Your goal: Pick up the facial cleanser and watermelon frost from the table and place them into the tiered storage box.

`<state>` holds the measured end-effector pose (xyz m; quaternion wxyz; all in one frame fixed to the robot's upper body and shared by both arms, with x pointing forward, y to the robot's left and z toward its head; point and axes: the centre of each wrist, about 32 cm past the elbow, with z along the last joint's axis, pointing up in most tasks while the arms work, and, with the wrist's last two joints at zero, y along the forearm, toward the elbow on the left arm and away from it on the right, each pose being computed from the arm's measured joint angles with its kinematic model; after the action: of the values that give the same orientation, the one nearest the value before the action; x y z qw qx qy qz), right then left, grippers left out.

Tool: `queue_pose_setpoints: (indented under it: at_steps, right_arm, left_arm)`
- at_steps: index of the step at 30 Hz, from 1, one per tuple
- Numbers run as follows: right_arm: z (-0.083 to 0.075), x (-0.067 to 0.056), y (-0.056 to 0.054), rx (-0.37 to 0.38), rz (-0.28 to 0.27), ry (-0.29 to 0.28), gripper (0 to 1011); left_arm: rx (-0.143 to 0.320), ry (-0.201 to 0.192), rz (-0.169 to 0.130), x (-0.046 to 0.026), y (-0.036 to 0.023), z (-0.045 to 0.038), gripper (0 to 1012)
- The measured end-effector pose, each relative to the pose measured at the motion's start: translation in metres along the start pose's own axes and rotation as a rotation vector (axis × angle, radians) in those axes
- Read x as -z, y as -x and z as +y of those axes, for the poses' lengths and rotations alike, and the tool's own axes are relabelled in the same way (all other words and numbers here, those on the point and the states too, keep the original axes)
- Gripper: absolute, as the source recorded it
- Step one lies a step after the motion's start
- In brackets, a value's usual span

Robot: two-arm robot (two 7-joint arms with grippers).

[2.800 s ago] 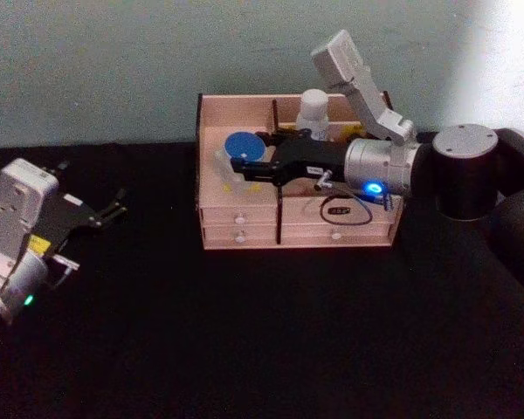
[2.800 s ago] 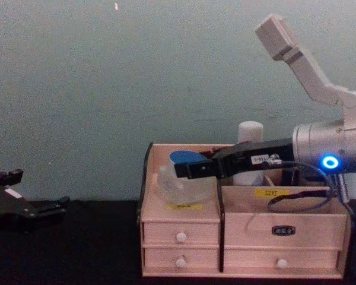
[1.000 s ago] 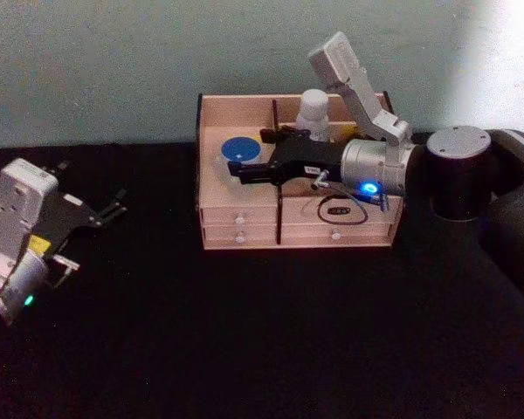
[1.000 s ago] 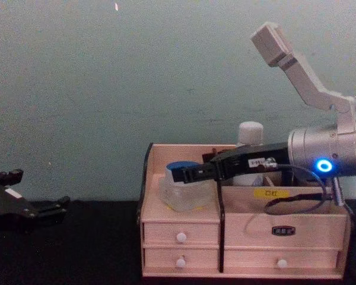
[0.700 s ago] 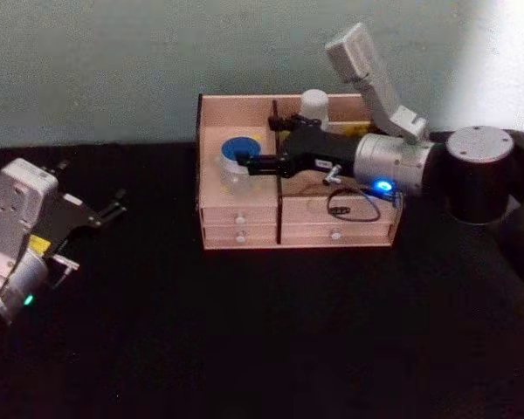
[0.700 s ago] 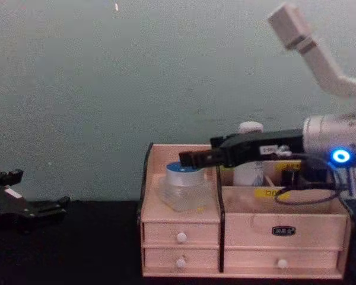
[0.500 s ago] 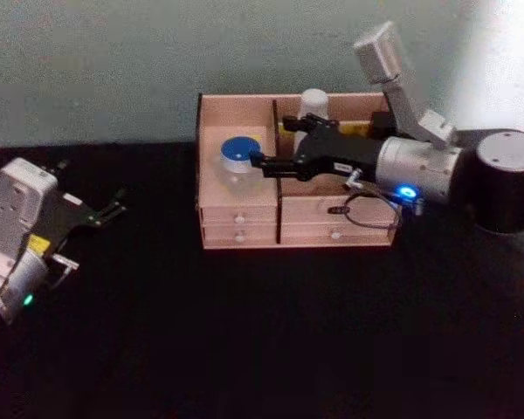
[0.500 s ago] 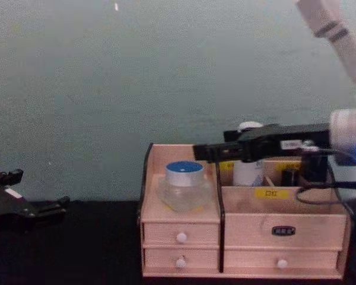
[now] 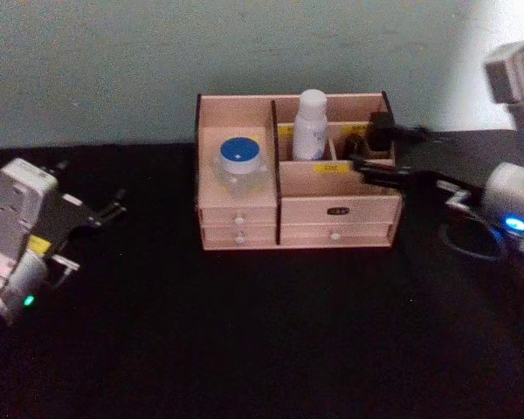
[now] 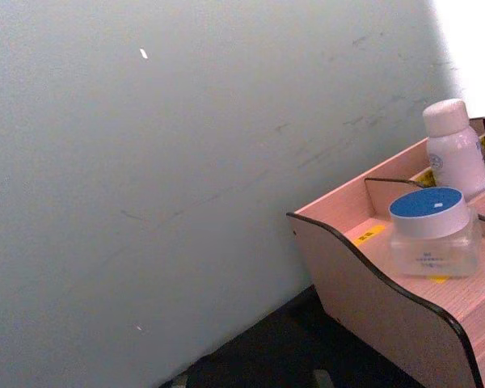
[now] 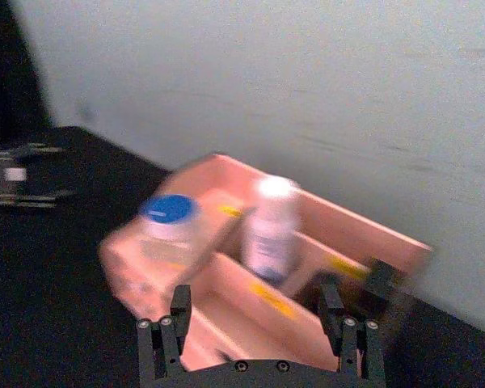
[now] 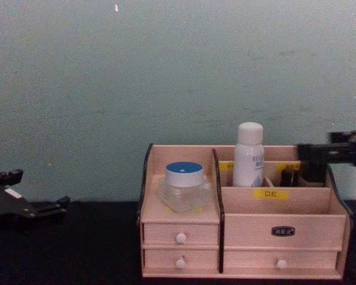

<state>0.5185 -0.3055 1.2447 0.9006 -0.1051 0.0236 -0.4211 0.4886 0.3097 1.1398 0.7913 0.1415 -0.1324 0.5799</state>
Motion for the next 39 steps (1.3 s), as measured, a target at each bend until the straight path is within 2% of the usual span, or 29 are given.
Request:
queue_pose_setpoints:
  at_steps: [2,3,5,6,9,11,12,15,22,28,31,39]
  right_arm:
    - [-0.009,0.001,-0.001,0.059,-0.004,-0.004,1000]
    - [-0.017,0.004,0.0,0.134,-0.017,-0.014,1000]
    - [-0.022,0.006,0.001,0.216,-0.043,-0.032,1000]
    - [-0.026,0.011,0.004,0.3,-0.078,-0.05,1000]
    - [-0.027,0.02,0.008,0.43,-0.121,-0.074,1000]
    - [-0.026,0.026,0.01,0.48,-0.138,-0.075,1000]
    - [-0.024,0.033,0.013,0.53,-0.151,-0.073,1000]
    - [-0.02,0.046,0.018,0.602,-0.156,-0.062,1000]
    - [-0.011,0.072,0.027,0.694,-0.13,-0.012,1000]
    - [-0.005,0.089,0.028,0.703,-0.119,0.045,1000]
    - [-0.004,0.093,0.027,0.698,-0.114,0.062,1000]
    - [-0.004,0.091,0.028,0.697,-0.118,0.056,1000]
  left_arm:
    - [0.0,0.0,0.0,0.0,0.0,0.0,1001]
    - [0.0,0.0,0.0,0.0,0.0,0.0,1001]
    - [0.0,0.0,0.0,0.0,0.0,0.0,1001]
    - [0.0,0.0,0.0,0.0,0.0,0.0,1001]
    - [0.0,0.0,0.0,0.0,0.0,0.0,1001]
    - [0.0,0.0,0.0,0.0,0.0,0.0,1001]
    - [0.0,0.0,0.0,0.0,0.0,0.0,1001]
    - [0.0,0.0,0.0,0.0,0.0,0.0,1001]
    - [0.0,0.0,0.0,0.0,0.0,0.0,1001]
    - [0.0,0.0,0.0,0.0,0.0,0.0,1001]
    - [0.0,0.0,0.0,0.0,0.0,0.0,1001]
    - [0.0,0.0,0.0,0.0,0.0,0.0,1001]
